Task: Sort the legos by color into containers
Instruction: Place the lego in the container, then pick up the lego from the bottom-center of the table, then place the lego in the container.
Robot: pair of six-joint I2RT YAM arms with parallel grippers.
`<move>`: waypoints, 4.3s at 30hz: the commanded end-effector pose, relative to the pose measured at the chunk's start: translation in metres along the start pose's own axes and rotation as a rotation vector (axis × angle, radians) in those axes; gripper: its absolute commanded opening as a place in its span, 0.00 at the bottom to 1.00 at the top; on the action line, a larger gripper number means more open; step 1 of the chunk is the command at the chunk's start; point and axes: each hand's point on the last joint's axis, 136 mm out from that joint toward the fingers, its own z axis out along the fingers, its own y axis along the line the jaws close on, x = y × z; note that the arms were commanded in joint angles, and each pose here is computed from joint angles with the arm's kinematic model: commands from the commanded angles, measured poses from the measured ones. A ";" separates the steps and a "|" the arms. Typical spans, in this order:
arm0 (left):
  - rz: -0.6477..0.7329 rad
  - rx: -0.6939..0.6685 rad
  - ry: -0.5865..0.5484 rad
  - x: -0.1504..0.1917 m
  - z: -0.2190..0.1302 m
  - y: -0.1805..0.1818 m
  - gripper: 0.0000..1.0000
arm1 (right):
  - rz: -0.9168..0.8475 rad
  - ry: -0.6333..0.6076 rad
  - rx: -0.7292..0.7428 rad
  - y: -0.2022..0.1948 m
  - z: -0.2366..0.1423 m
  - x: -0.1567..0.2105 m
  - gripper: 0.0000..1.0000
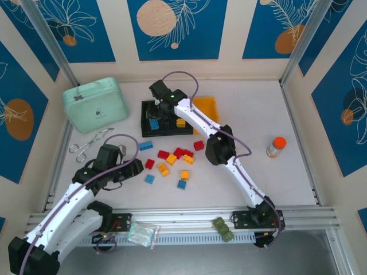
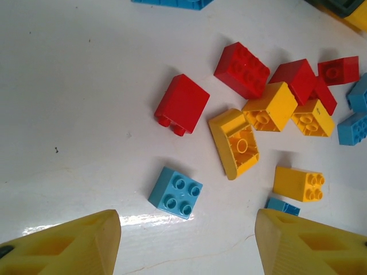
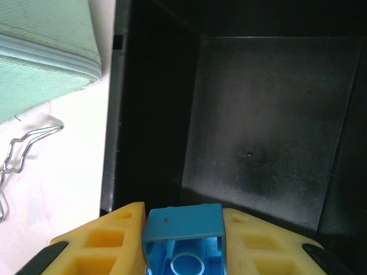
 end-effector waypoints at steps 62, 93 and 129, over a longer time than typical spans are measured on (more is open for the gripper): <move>0.039 0.185 0.147 0.036 0.039 -0.026 0.64 | 0.038 0.318 0.344 -0.097 -0.094 0.262 0.63; 0.037 0.201 0.113 0.023 0.040 -0.037 0.64 | -0.074 0.029 0.243 -0.062 -0.140 0.089 0.21; 0.033 0.175 0.114 0.026 0.038 -0.030 0.64 | 0.135 0.041 0.221 -0.102 -0.029 -0.003 0.34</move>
